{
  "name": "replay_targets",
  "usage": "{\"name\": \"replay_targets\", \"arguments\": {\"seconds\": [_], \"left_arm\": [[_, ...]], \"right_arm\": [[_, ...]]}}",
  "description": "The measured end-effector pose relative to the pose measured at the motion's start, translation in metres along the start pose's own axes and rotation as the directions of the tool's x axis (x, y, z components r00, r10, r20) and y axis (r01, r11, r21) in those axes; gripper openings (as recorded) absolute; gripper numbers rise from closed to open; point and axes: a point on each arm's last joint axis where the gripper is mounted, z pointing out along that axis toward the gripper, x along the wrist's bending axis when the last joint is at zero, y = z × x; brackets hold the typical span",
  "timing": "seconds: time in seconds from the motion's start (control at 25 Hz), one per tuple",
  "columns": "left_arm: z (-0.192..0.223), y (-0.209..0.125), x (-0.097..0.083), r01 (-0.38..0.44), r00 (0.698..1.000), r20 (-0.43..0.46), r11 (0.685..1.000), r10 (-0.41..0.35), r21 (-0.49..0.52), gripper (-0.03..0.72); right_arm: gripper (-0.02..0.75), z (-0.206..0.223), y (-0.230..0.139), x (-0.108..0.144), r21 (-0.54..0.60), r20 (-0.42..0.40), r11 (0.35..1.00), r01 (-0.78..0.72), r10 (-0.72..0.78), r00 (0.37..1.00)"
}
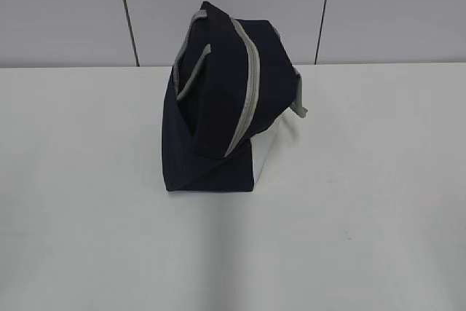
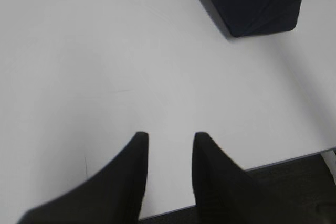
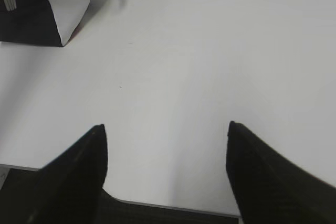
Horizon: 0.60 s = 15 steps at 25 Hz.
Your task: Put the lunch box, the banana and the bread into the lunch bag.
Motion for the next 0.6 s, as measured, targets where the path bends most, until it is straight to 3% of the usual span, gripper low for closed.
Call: {"name": "replay_targets", "arguments": {"seconds": [0.6], "left_arm": [[0.0000,0.0000,0.0000,0.000,1.000,0.000,1.000,0.000,0.000,0.225]], "right_arm": [[0.524,0.0000,0.0002,-0.0001,-0.002,0.001,1.000,-0.002,0.002,1.000]]}}
